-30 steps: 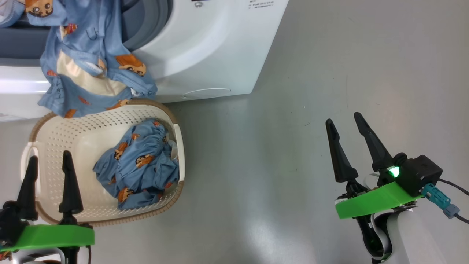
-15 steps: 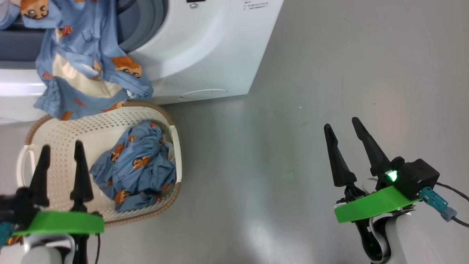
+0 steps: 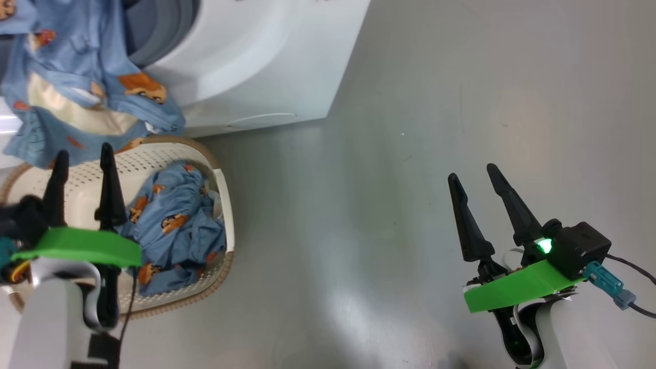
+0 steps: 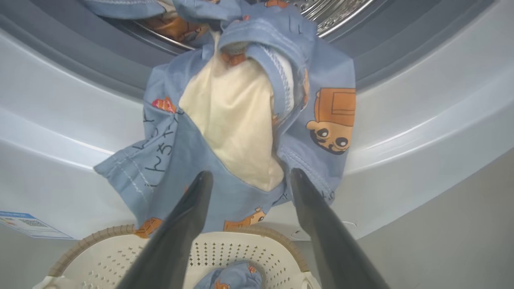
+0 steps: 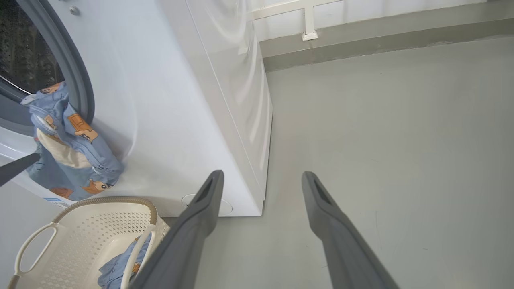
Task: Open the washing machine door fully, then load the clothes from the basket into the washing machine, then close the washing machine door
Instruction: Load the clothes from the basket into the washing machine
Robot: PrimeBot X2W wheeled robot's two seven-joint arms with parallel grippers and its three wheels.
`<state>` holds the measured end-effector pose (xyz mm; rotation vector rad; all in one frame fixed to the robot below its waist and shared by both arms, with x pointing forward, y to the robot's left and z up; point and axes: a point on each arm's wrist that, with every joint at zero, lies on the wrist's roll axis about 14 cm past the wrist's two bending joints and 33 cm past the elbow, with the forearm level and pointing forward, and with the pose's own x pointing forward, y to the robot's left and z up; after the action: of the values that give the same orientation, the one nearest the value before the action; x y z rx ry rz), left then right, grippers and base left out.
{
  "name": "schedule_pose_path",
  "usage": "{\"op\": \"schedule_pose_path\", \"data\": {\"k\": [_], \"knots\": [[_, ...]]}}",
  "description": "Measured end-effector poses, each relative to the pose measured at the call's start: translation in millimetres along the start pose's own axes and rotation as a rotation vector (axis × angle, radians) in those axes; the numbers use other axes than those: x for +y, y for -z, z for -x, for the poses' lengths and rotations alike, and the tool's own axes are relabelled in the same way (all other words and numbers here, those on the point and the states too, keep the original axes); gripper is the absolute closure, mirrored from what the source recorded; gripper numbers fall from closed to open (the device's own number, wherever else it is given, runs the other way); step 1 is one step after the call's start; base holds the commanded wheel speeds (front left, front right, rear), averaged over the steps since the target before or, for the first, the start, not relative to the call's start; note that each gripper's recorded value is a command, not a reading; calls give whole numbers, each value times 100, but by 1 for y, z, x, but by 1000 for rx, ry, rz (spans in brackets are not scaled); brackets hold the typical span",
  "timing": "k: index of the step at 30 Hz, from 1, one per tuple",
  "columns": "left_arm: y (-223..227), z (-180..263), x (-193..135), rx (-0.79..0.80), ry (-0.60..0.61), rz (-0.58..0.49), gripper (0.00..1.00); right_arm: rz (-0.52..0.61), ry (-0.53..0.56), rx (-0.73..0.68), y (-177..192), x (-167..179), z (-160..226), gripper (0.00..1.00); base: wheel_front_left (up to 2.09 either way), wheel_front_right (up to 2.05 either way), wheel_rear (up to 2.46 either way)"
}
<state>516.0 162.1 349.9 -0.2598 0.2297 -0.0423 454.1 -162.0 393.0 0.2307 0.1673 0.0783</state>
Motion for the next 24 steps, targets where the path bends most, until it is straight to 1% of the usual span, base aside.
{"op": "schedule_pose_path", "data": {"k": [5, 9, 16, 21, 23, 24], "knots": [[21, -17, 4, 63, 0, 11, 0, 3, 17, 18, 7, -7, 1, 0, 0, 0, 0], [29, -31, 8, 84, -8, 43, 0, -4, 30, 29, 12, -11, 0, 0, 0, 0, 0], [45, -52, -7, 119, 30, 122, 0, -6, 50, 60, 24, -19, 0, 0, 0, 0, 0], [47, -63, -4, 116, 12, 182, 0, -2, 56, 63, 27, -22, -2, 0, 0, 0, 0], [45, -64, -2, 110, 12, 180, 0, -2, 55, 60, 26, -22, -4, 0, 0, 0, 0], [42, -65, -1, 105, 12, 177, 16, -4, 55, 60, 26, -22, -3, 0, 0, 0, 0]]}}
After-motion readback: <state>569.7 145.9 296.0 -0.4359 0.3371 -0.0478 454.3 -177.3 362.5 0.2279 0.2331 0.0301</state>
